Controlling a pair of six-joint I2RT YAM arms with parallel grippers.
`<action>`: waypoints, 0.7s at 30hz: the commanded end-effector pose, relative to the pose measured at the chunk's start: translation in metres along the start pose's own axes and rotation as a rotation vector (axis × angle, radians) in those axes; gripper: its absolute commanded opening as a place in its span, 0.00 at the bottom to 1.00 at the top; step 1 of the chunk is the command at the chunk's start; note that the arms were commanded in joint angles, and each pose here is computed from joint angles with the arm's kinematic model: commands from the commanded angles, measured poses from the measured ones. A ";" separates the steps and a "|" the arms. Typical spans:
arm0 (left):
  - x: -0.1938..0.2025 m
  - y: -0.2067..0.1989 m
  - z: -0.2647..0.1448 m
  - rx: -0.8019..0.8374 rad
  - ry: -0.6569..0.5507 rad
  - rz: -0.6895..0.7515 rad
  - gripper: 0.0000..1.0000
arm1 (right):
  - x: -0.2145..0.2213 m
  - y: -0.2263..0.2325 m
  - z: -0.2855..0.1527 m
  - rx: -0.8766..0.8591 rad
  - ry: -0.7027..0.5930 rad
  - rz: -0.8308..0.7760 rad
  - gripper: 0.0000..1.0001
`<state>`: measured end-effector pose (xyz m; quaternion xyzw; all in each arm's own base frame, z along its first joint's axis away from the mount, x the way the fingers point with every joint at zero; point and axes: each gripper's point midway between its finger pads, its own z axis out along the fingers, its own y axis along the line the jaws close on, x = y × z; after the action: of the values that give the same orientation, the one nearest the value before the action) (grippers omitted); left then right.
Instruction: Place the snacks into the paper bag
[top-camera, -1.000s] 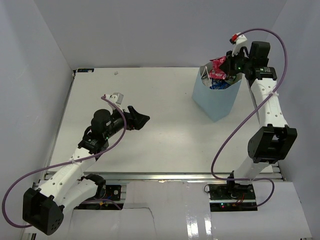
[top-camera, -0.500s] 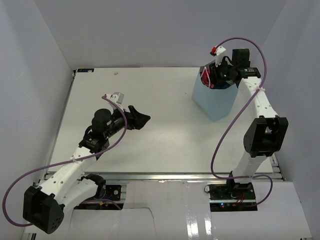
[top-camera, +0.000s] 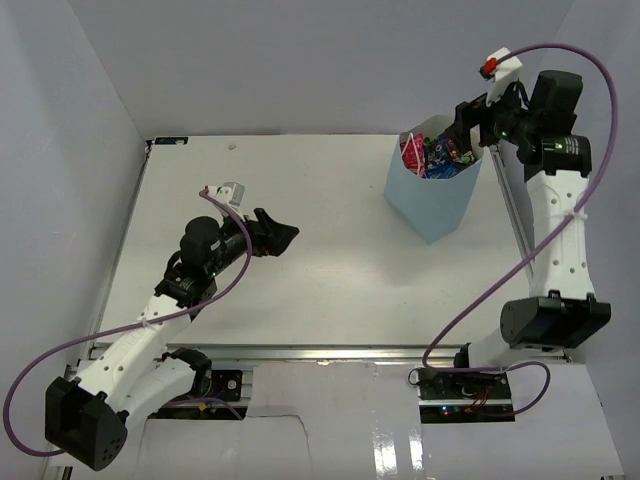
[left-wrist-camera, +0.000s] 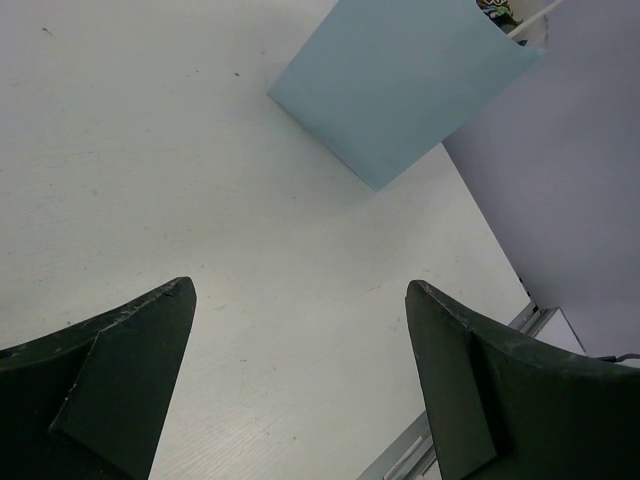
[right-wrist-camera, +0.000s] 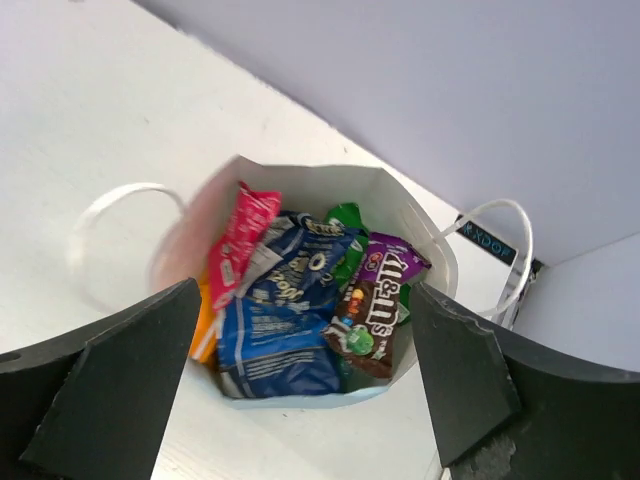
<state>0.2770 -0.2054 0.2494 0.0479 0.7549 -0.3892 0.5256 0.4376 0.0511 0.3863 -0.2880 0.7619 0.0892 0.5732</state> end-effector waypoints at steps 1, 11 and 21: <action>-0.026 -0.011 -0.004 0.005 -0.057 0.036 0.96 | -0.022 0.028 -0.031 -0.033 -0.070 0.044 0.90; -0.051 -0.016 -0.022 -0.048 -0.097 0.071 0.98 | 0.037 0.058 -0.060 0.022 0.032 0.180 0.90; -0.055 -0.018 -0.038 -0.068 -0.108 0.075 0.98 | 0.050 0.050 -0.086 0.205 0.013 0.249 0.90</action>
<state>0.2678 -0.1818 0.2972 0.0393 0.7404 -0.3534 0.5704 0.3285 0.0458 0.3440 -0.1664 0.8125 0.1021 0.5494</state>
